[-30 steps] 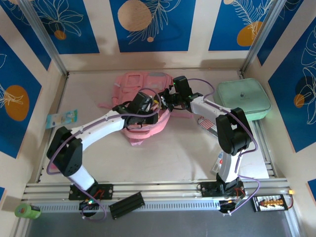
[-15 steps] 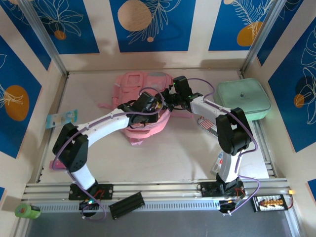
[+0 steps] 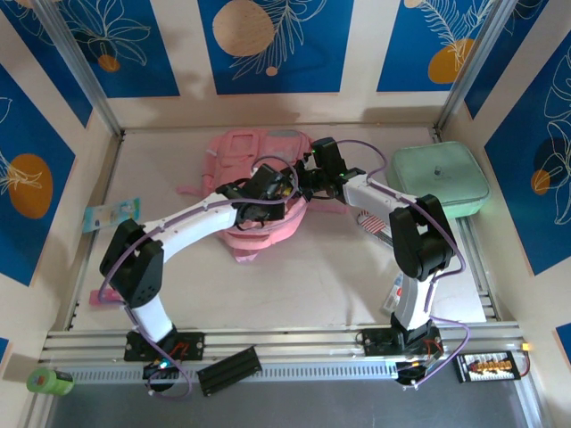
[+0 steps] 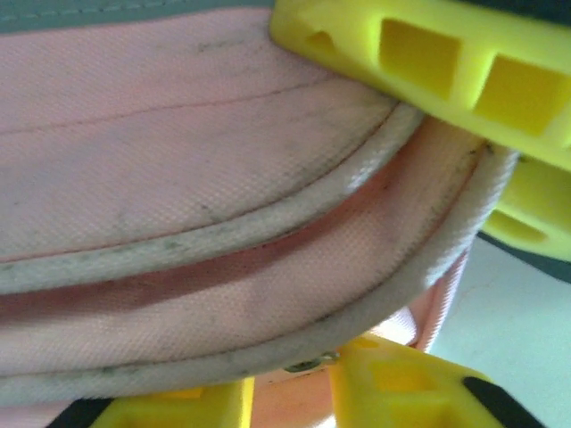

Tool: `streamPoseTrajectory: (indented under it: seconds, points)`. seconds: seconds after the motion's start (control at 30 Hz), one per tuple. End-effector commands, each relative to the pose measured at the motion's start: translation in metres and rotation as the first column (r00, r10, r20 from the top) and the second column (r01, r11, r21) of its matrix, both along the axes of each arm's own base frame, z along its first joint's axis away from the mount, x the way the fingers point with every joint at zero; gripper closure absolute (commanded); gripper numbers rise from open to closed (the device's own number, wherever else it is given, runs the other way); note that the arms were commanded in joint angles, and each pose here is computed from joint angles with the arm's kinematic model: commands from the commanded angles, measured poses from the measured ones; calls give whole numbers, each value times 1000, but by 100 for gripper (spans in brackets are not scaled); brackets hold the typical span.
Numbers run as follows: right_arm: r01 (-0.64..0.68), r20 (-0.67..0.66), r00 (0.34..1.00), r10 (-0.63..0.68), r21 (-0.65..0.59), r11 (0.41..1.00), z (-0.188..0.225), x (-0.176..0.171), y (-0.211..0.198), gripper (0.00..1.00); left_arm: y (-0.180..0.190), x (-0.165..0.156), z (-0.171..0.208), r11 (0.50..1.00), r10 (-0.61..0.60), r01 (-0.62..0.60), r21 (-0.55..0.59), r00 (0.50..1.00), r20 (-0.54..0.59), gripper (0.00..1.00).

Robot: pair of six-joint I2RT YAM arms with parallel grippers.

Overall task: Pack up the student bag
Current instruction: Unzip the student bag at the top-center of the table.

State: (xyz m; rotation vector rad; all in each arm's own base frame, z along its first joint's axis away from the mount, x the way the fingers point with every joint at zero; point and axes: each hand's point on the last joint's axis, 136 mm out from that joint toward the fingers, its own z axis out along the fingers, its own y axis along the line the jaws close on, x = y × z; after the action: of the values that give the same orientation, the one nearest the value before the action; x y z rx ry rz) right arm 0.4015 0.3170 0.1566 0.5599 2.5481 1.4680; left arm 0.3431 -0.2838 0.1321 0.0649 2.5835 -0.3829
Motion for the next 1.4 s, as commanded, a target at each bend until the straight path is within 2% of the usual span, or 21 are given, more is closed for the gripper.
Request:
streamPoseTrajectory:
  seconds: [0.0,0.13,0.27,0.47,0.7,0.8,0.87,1.0,1.2,1.37]
  points:
    - [-100,88,992,95,59,993,39,-16,17,77,2,17,11,999,39,-40,13,997,73,80]
    - [-58,85,995,55,34,998,35,-10,5,78,10,12,18,999,49,-49,4,995,90,93]
    - [-17,88,996,15,15,1000,34,-3,-8,80,22,4,17,998,56,-55,-10,995,81,96]
    - [19,93,995,-19,1,1000,35,2,-20,82,54,-5,-1,993,116,-116,-9,993,10,98]
    - [12,90,996,-12,3,1000,33,3,-18,82,71,-15,0,992,121,-123,-42,992,-44,90]
    - [1,87,996,-2,7,1000,32,2,-14,82,59,-13,6,994,58,-60,-88,998,-23,83]
    - [-1,78,997,1,6,1000,28,2,-13,82,47,-8,11,992,9,-8,-129,1000,8,75]
    - [-8,72,997,7,17,1000,28,1,-10,82,46,-4,8,995,-11,11,-99,1000,8,63]
    - [-11,69,998,10,14,1000,26,-1,-9,82,47,-4,-1,999,-32,31,-43,999,-25,61]
    - [-5,64,998,5,11,1000,24,0,-10,82,61,-6,-7,1000,20,-19,22,999,-43,69]
